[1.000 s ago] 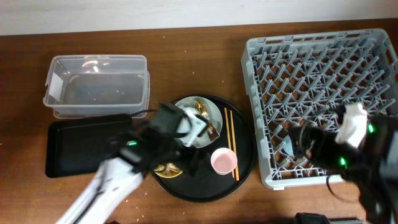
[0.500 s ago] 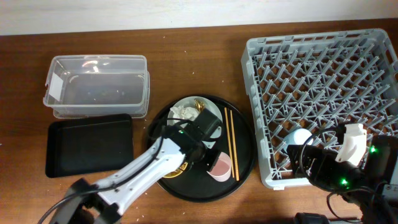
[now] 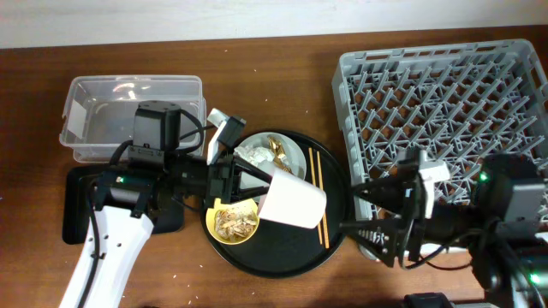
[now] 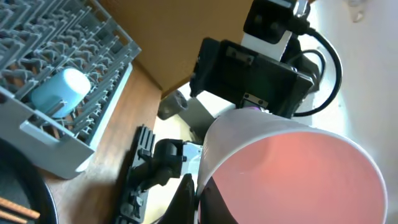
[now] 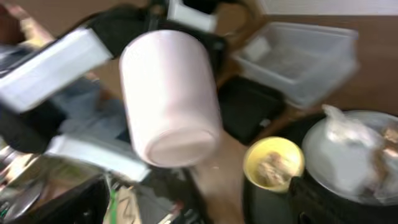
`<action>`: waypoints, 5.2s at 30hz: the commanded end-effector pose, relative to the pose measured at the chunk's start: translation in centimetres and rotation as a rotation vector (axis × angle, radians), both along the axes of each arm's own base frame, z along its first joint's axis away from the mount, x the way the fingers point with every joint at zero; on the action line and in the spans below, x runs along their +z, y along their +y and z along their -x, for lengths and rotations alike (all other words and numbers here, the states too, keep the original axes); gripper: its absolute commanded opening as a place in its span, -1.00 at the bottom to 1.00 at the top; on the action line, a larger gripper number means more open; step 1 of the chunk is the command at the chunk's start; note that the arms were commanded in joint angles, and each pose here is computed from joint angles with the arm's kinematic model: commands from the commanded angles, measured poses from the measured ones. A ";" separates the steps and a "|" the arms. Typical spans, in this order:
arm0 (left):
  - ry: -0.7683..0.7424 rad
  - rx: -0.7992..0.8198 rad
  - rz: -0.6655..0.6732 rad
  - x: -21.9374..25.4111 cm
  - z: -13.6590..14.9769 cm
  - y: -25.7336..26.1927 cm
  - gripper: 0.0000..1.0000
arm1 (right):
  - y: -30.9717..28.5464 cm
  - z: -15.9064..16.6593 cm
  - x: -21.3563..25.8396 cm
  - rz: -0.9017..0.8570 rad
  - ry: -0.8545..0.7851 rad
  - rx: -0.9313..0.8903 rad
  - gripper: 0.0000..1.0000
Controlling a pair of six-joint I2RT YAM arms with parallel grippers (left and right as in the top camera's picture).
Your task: Sort waste into correct bins and load items into the dishwasher rack
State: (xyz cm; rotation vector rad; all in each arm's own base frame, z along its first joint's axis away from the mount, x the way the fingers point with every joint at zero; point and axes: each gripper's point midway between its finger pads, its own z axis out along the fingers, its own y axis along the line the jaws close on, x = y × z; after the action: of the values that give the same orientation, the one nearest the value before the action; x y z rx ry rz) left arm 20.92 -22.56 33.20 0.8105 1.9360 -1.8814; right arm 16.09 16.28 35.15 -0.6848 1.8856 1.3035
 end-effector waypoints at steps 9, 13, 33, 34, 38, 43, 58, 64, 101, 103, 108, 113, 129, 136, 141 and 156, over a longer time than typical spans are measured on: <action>-0.036 0.020 -0.014 -0.3 -0.5 0.0 -0.99 | 7.0 -1.3 -0.6 -0.036 0.099 0.279 0.08; -0.043 0.052 -0.047 -0.9 -1.1 0.0 0.24 | 5.8 -1.4 0.2 -0.030 0.055 0.209 -0.16; 0.070 0.412 -0.590 -10.3 -4.7 4.2 0.99 | -29.5 -8.5 -22.6 0.556 1.225 -1.224 -0.21; 0.070 0.412 -0.590 -10.3 -4.7 4.2 0.99 | -29.7 -8.7 -22.3 0.533 1.219 -1.230 0.16; 0.069 0.412 -0.590 -10.3 -4.7 4.2 0.99 | -30.4 -8.9 -21.3 0.517 1.204 -1.255 0.29; 0.073 0.411 -0.591 -10.4 -4.7 4.2 0.99 | -31.1 -9.7 -19.9 0.513 1.158 -1.281 -0.05; 0.100 0.406 -0.610 -10.8 -4.2 4.4 0.99 | -28.2 -10.4 -17.0 0.611 1.080 -1.222 0.61; 0.006 0.391 -0.770 -12.8 -3.5 4.4 1.00 | -18.4 -8.3 -5.8 0.349 0.620 -0.887 0.60; 0.247 0.601 -0.569 -16.5 -7.6 15.4 -0.99 | -14.1 -1.4 -2.8 0.363 0.473 -0.884 0.61; 0.248 0.623 -0.417 -17.1 -8.9 18.0 -0.99 | -14.1 -1.4 -2.8 0.363 0.473 -0.884 0.61; 0.331 0.735 0.076 -17.1 -11.3 23.2 -0.99 | -14.1 -1.4 -2.8 0.363 0.473 -0.884 0.60; 0.382 0.749 0.170 -17.2 -11.9 23.7 -0.99 | -14.1 -1.4 -2.8 0.362 0.473 -0.884 0.60; 0.322 0.683 -0.012 -13.3 -6.7 21.9 -0.99 | -14.0 -1.4 -2.8 0.359 0.473 -0.882 0.60; 0.329 0.586 -0.627 -13.3 -3.9 16.4 -0.99 | -14.0 -1.4 -2.8 0.359 0.473 -0.882 0.60; 0.121 0.613 -1.190 -18.9 -2.1 10.2 -1.00 | -14.0 -1.4 -2.8 0.360 0.473 -0.882 0.61; -0.350 0.689 -1.304 -18.2 -7.6 3.3 0.50 | -14.0 -1.4 -2.8 0.360 0.472 -0.882 0.63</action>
State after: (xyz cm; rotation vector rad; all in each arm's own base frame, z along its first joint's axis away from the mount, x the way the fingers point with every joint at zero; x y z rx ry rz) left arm 23.36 -20.77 11.86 0.5012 2.7491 -0.0728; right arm 17.45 1.96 32.02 0.3732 2.4131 0.5634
